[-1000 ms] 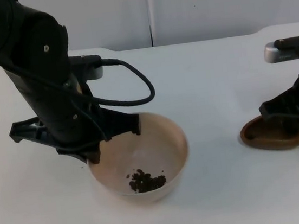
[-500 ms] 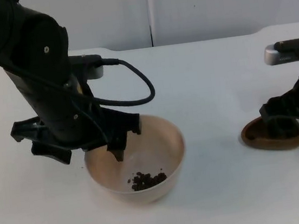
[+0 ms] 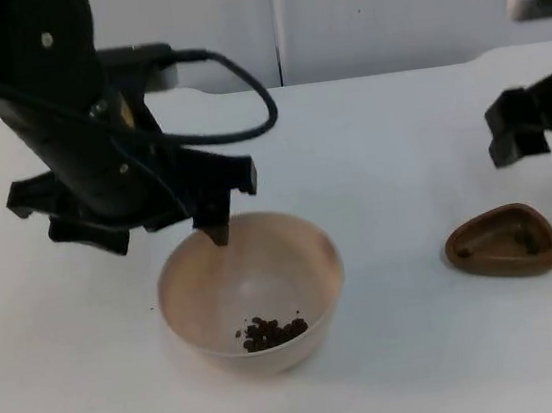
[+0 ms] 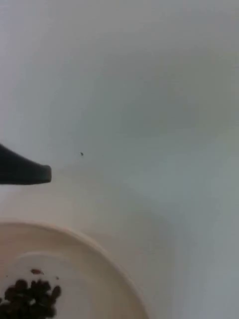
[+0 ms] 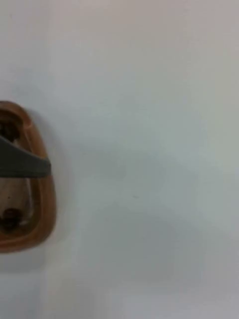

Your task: Pick up the bowl with the left hand and pour the coffee beans from the cup into the bowl with the right hand.

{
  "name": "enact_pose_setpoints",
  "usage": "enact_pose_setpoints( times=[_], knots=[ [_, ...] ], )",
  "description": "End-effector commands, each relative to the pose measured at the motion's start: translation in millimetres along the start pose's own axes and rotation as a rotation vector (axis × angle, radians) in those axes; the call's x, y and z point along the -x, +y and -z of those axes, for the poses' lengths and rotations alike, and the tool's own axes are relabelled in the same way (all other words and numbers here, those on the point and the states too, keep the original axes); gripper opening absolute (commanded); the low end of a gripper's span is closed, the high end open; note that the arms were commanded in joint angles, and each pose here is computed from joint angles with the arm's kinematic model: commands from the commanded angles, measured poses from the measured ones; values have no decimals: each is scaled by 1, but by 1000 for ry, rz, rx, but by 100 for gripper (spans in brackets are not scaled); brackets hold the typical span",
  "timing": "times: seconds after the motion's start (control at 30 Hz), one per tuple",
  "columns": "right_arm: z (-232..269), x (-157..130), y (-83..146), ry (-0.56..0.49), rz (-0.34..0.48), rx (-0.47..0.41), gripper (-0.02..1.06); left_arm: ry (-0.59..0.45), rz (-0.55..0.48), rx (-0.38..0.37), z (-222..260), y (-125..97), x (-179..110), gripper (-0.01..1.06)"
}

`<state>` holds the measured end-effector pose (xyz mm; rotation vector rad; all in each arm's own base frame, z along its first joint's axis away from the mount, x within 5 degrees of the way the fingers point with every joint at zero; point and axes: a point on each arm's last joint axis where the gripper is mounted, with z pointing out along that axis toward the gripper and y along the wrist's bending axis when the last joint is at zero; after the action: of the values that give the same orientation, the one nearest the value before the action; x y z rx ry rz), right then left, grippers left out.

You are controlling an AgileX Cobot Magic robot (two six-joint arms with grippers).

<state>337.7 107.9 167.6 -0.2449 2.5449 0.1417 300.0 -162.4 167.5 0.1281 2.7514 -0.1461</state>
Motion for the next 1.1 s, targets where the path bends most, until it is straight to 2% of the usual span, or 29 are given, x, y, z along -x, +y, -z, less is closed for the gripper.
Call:
enact_pose_setpoints(
  times=[0.0,0.23,0.43,0.63,0.93,1.07],
  knots=[
    [16,5,-1,-23,14,-1,76,-47,-3,-20,14,-1,5,77],
    [83,22,0,-159,18,8,76,-183,8,-79,62,-1,13,77],
    [122,23,-1,-217,32,8,76,-298,-5,-126,100,1,16,77],
    [150,20,-3,-243,53,5,76,-347,-26,-141,120,3,15,77],
    [186,11,-5,-264,81,-3,76,-364,-75,-145,143,7,9,77],
    [204,3,-6,-304,81,0,76,-390,-91,-180,158,8,5,77]
  ],
)
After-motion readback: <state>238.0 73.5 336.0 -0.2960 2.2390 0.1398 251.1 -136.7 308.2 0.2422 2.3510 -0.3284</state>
